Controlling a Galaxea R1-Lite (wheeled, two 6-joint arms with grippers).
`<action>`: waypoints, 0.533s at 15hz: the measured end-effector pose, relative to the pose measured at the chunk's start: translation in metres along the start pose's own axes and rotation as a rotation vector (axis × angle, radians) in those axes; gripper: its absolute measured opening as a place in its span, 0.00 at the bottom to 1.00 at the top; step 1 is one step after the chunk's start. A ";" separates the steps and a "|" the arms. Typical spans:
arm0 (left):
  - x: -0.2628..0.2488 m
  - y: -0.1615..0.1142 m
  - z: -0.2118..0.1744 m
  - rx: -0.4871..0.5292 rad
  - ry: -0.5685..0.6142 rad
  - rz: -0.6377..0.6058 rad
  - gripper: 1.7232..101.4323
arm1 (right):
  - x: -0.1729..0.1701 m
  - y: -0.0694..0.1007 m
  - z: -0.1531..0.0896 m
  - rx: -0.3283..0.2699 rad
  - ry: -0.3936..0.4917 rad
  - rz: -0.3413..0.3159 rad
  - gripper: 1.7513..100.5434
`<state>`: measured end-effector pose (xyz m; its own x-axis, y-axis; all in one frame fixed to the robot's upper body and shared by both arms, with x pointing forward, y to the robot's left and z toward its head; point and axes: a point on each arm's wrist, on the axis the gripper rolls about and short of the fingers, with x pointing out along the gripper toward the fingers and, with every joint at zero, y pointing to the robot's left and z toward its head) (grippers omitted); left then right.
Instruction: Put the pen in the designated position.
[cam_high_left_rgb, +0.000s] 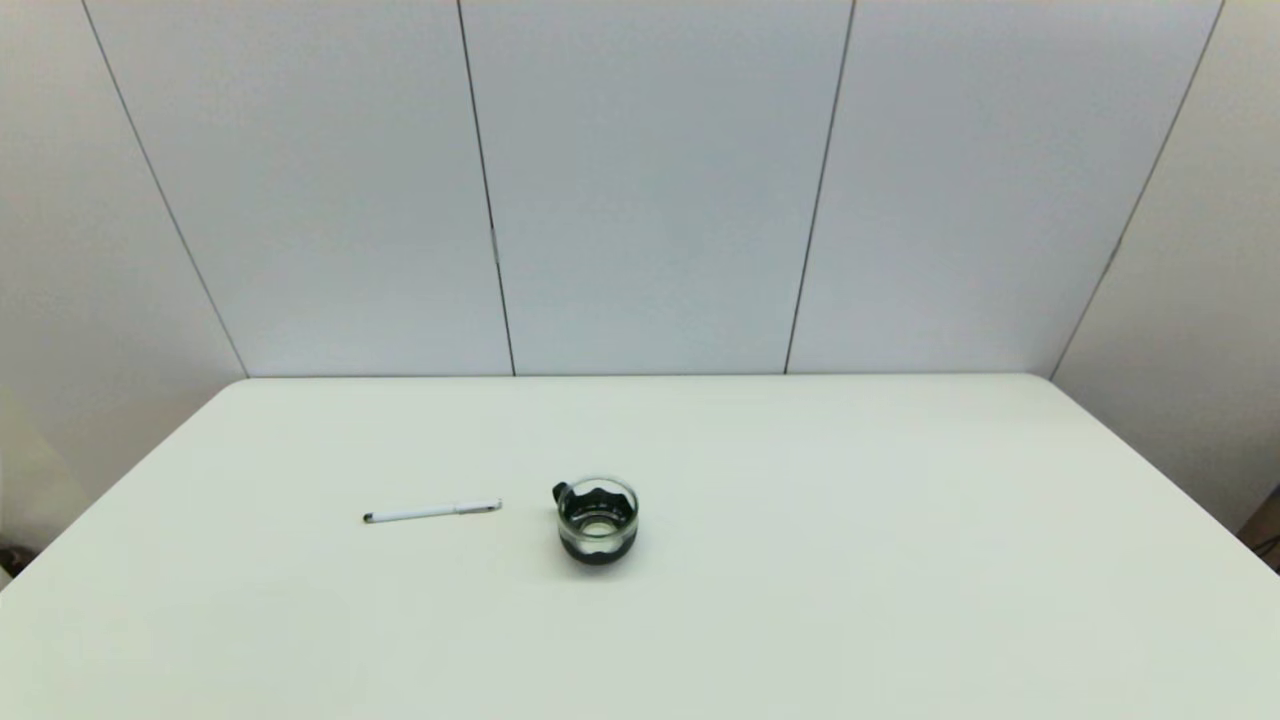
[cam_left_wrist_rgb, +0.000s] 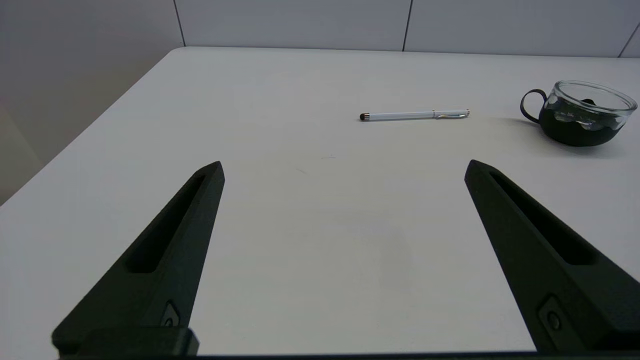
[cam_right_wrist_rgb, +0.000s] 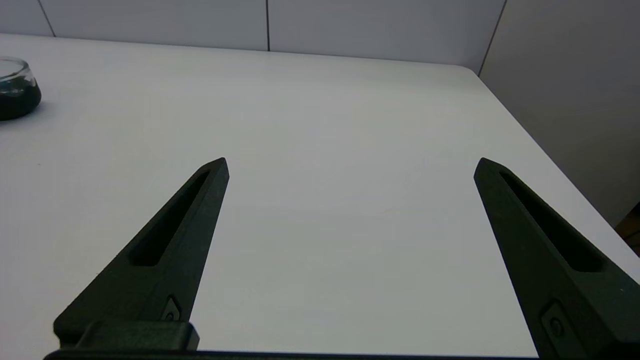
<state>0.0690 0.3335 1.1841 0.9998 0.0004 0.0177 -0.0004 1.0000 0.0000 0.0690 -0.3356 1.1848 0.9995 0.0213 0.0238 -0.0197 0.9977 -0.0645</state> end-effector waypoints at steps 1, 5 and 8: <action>0.000 0.000 0.000 0.000 0.000 0.000 0.96 | 0.000 0.000 0.000 0.000 0.000 0.000 0.97; 0.000 0.000 0.000 0.000 0.000 0.000 0.96 | 0.000 0.000 0.000 0.000 0.000 0.000 0.97; 0.000 0.000 0.000 0.000 0.000 0.000 0.96 | 0.000 0.000 0.000 0.000 0.000 0.000 0.97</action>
<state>0.0690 0.3335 1.1841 0.9998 0.0009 0.0177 -0.0009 1.0000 0.0000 0.0690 -0.3356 1.1848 0.9995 0.0211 0.0238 -0.0195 0.9978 -0.0640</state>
